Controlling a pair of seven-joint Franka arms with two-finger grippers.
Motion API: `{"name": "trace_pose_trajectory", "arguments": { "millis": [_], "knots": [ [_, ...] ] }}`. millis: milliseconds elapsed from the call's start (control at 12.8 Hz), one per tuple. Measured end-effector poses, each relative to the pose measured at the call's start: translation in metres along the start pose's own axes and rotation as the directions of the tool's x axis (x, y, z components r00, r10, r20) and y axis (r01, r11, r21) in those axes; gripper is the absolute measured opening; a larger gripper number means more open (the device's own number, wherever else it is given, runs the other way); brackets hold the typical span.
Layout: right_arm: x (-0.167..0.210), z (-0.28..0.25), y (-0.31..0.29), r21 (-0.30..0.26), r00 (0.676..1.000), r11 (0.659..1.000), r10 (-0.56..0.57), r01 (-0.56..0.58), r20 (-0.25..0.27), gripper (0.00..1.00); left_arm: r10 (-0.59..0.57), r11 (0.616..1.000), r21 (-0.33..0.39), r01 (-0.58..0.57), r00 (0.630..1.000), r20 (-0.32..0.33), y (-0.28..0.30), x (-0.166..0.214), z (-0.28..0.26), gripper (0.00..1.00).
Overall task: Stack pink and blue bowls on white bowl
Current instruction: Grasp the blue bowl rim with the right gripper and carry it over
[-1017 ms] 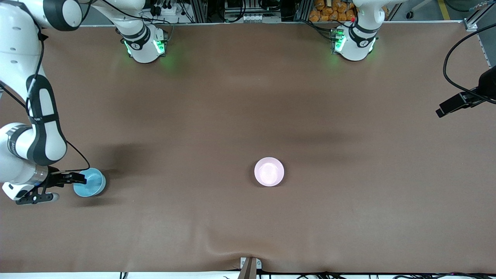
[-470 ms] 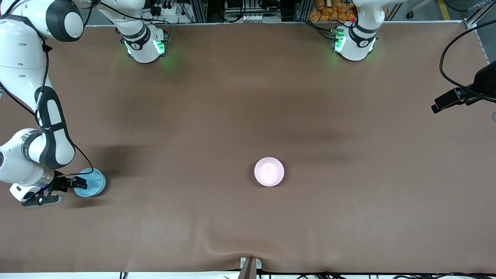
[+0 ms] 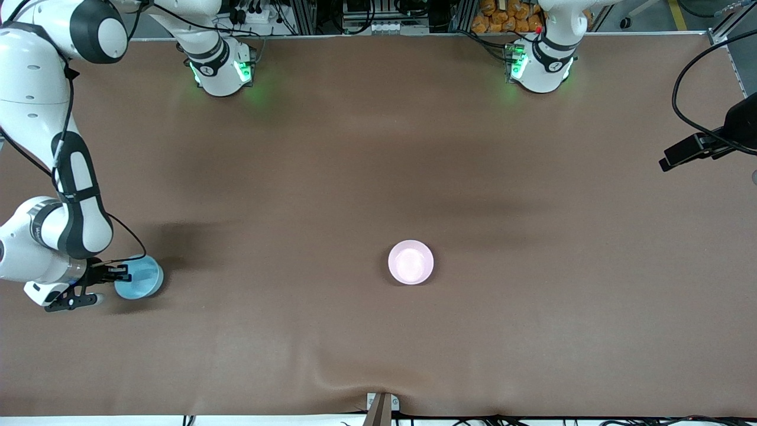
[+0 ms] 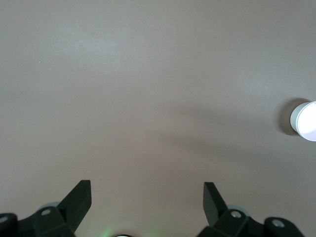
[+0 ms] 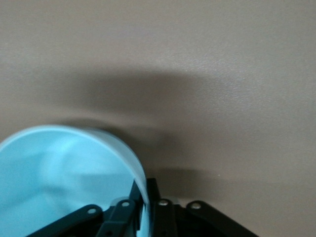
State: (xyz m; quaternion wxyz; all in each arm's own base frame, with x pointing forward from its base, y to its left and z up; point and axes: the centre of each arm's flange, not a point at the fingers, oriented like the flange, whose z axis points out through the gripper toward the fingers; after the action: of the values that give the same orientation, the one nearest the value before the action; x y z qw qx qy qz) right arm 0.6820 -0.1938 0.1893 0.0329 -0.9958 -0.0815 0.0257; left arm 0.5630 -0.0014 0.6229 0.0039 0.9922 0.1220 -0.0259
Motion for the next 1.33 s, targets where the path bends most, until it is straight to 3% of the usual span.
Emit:
{"name": "trace_pose_trajectory", "arguments": {
  "millis": [391, 704, 939, 1330],
  "knots": [
    [0.024, -0.056, -0.02, 0.046, 0.998, 0.998, -0.043, 0.042, 0.036, 0.04, 0.001, 1.0, 0.002, -0.001, 1.0, 0.006, 0.0, -0.001, 0.002, 1.0],
    [0.05, -0.113, -0.063, 0.035, 0.993, 0.993, -0.11, 0.112, -0.038, 0.04, 0.0, 1.0, 0.002, 0.0, 1.0, 0.006, 0.0, 0.0, 0.005, 1.0],
    [0.062, -0.165, -0.112, 0.063, 0.989, 0.992, -0.101, 0.108, -0.11, 0.04, 0.0, 1.0, 0.001, 0.0, 1.0, 0.002, 0.0, 0.001, 0.006, 1.0],
    [0.078, -0.177, -0.257, 0.173, 0.998, 0.984, -0.029, 0.039, -0.06, 0.04, 0.0, 1.0, 0.002, 0.0, 1.0, 0.005, 0.0, 0.001, 0.009, 1.0]
  ]
}}
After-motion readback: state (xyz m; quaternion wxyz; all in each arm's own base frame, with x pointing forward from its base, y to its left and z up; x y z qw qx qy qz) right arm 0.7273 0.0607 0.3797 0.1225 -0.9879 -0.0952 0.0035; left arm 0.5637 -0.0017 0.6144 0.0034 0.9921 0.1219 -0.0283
